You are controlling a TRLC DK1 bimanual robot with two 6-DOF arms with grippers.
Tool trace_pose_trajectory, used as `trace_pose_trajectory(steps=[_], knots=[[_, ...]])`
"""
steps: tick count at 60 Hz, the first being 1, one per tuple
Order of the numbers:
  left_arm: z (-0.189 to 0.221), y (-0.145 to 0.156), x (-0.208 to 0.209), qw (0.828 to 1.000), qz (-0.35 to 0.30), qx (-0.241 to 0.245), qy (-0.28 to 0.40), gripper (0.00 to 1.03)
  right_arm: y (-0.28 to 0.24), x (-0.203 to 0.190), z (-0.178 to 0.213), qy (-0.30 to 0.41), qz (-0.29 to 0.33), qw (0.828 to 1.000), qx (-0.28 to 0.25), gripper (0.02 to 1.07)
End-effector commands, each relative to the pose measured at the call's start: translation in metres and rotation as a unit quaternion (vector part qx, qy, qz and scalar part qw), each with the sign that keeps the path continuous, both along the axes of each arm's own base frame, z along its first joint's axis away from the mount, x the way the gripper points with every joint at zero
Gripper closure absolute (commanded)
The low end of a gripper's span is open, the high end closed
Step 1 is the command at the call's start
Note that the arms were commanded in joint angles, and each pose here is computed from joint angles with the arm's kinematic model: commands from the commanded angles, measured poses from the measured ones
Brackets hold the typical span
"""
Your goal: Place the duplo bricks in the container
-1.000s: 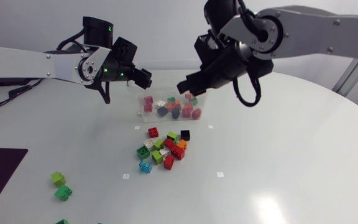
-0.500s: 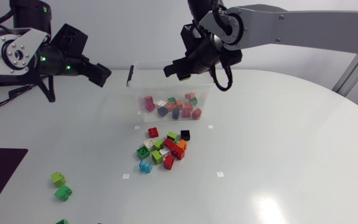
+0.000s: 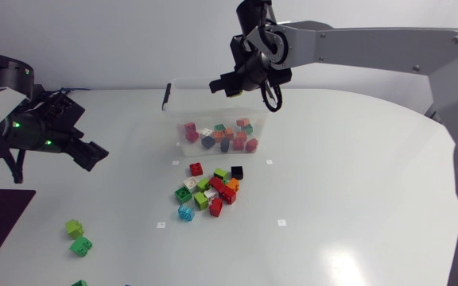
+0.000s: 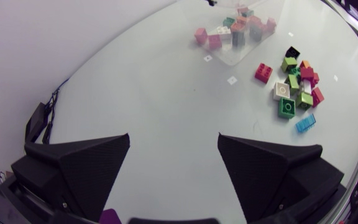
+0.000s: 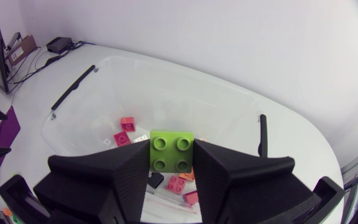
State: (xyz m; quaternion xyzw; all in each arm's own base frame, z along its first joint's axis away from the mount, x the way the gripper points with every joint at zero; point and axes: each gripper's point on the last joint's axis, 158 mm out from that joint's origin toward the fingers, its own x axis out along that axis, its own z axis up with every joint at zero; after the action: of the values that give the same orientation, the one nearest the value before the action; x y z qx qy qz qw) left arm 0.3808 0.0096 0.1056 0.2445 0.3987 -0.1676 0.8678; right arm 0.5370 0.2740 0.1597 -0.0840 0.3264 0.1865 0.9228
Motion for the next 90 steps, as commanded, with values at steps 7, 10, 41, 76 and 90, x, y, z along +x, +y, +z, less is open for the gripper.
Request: trace_pose_trajectory(steps=[7, 10, 41, 76, 90], knots=[[-0.011, 0.02, -0.028, 0.999, -0.027, 0.038, 0.026, 0.05, -0.008, 0.028, -0.013, -0.007, -0.033, 0.999, -0.001, 0.6], [-0.013, 0.027, -0.032, 0.998, -0.031, 0.046, 0.033, 0.05, -0.009, 0.034, -0.016, -0.008, -0.037, 0.999, -0.004, 0.45], [-0.063, 0.054, -0.11, 0.96, -0.16, 0.119, 0.195, 0.05, -0.017, -0.011, 0.009, -0.013, -0.027, 0.999, -0.014, 0.07], [-0.121, 0.046, -0.149, 0.924, -0.157, 0.124, 0.326, 0.07, -0.015, -0.094, 0.006, -0.011, 0.018, 1.0, -0.022, 0.07], [-0.132, 0.049, -0.145, 0.923, -0.153, 0.127, 0.33, 0.13, -0.015, -0.123, -0.004, 0.001, 0.036, 0.999, -0.031, 0.07]])
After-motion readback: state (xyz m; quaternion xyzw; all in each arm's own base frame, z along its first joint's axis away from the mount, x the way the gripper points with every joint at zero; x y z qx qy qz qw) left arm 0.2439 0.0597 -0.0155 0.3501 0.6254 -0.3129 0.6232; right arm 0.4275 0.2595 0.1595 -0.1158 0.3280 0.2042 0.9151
